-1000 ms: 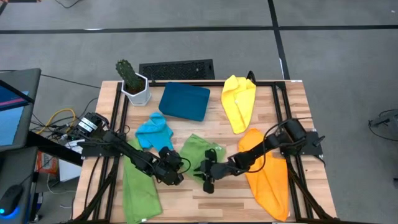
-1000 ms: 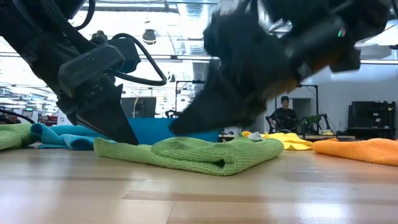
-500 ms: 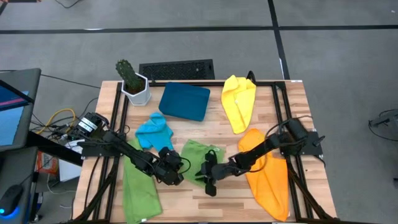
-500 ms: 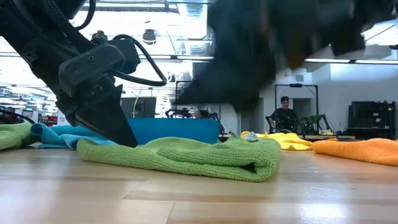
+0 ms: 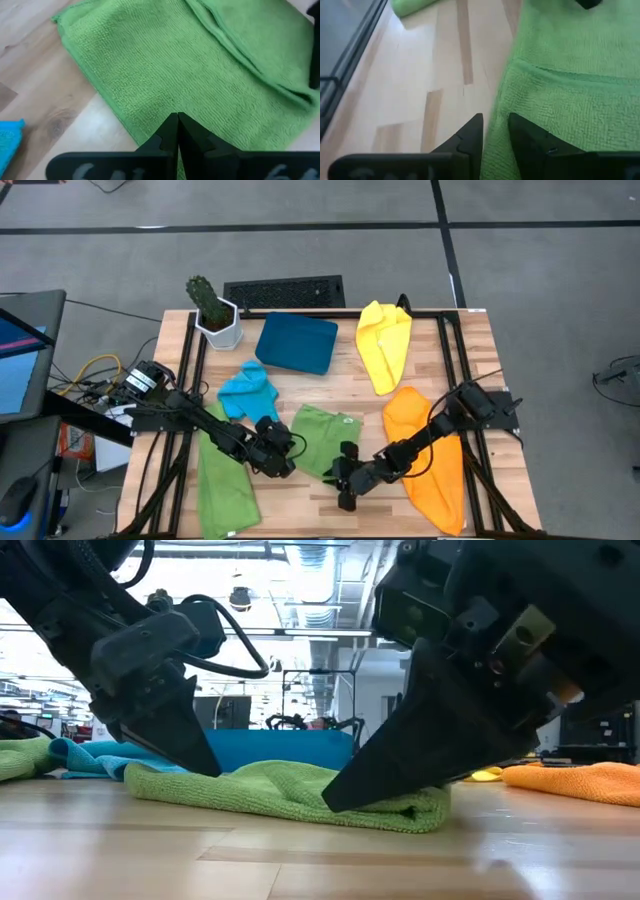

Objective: Fold microfiber towels
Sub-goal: Fold the right green towel

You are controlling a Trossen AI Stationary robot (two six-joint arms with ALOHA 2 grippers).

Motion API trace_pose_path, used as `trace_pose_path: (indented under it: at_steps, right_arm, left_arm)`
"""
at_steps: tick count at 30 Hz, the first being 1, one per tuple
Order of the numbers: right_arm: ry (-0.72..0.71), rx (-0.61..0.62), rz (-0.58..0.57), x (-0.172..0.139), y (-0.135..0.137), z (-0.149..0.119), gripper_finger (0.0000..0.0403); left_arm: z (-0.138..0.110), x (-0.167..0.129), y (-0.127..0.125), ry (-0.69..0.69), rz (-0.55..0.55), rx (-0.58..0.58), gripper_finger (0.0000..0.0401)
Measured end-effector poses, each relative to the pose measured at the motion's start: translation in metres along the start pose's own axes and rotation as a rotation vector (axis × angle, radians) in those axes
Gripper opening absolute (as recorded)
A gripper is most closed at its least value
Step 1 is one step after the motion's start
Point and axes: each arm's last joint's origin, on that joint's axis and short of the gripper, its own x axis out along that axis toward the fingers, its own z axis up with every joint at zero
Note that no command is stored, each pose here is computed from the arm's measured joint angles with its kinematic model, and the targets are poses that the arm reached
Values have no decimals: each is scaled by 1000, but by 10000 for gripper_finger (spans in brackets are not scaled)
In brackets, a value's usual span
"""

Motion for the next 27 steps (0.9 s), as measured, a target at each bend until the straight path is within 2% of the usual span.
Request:
trace_pose_path:
  at_steps: [3, 6, 10, 12, 15, 18, 21, 27]
  right_arm:
    - [6, 10, -2, 1, -2, 0, 120]
    - [8, 10, -1, 0, -2, 0, 120]
    - [-5, 16, 9, -4, -1, 4, 120]
    - [-8, 16, 12, -6, 0, 6, 120]
    - [-14, 19, 20, -8, 1, 9, 120]
    - [-15, 20, 19, -8, 1, 9, 120]
    - [-19, 22, 20, -8, 1, 10, 120]
    - [-21, 23, 18, -9, 1, 10, 120]
  left_arm:
    - [5, -3, -1, 23, -18, -9, 0]
    - [23, -17, -4, 22, -52, -39, 0]
    - [52, -55, -6, -43, -63, -81, 0]
    - [60, -77, -1, -83, -38, -148, 0]
    - [51, -95, 6, -96, 29, -280, 0]
    - [30, -98, 3, -75, 77, -368, 11]
    - [10, -85, -11, -27, 55, -401, 42]
    - [-26, -39, -39, 92, -28, -430, 119]
